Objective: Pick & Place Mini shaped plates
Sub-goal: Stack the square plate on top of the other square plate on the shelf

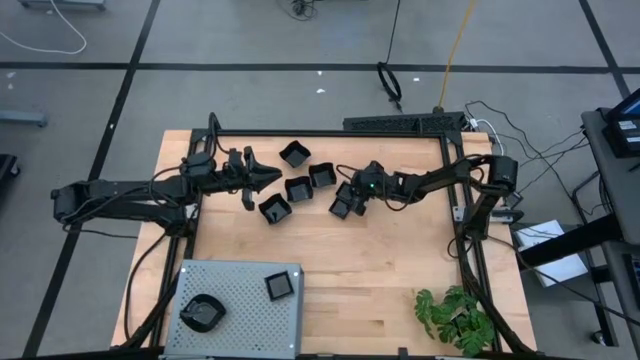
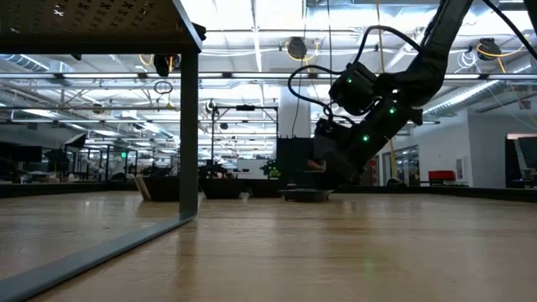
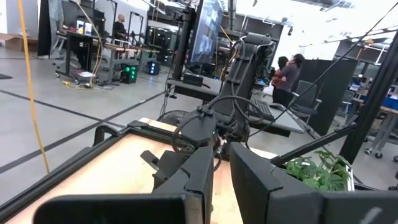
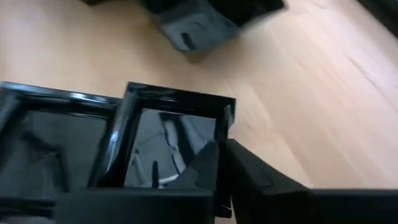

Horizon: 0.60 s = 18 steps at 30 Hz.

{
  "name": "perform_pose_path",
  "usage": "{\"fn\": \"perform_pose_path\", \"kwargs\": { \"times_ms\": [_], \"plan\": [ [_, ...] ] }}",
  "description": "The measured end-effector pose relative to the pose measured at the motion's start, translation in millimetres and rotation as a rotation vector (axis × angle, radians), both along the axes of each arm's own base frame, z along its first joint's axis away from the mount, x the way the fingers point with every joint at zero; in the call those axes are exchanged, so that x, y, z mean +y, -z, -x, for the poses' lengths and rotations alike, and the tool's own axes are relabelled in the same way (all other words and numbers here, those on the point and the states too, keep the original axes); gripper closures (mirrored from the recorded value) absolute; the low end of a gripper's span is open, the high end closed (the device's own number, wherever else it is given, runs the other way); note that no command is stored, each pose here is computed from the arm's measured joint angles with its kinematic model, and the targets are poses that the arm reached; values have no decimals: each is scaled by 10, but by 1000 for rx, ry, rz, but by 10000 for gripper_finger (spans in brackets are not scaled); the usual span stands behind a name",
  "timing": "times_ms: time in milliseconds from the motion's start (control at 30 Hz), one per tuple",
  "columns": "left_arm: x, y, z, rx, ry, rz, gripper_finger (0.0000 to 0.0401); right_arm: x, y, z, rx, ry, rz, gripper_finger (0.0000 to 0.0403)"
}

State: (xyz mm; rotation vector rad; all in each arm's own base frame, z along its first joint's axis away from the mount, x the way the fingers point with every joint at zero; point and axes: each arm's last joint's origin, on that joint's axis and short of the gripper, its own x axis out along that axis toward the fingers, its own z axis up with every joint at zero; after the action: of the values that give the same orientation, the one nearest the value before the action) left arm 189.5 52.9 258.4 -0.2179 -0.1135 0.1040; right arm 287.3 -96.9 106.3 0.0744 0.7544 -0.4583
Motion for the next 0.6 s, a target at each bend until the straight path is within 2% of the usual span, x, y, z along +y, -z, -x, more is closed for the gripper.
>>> {"fn": "perform_pose_path", "kwargs": {
  "times_ms": [100,267,333,433,600],
  "plan": [
    [0,3,0,3,0,1,343,16,-2,-10,-9,-55,-30,396],
    [0,6,-1,4,1,14,343,23,-55,-19,-35,-72,-5,396],
    [1,5,0,2,3,33,343,18,-132,-28,-57,-96,46,400],
    [-2,-2,-1,-8,4,52,343,23,-300,-8,-74,-62,141,402],
    [24,24,-63,-36,-57,137,335,93,-688,15,-146,13,376,403]
  ]
}}
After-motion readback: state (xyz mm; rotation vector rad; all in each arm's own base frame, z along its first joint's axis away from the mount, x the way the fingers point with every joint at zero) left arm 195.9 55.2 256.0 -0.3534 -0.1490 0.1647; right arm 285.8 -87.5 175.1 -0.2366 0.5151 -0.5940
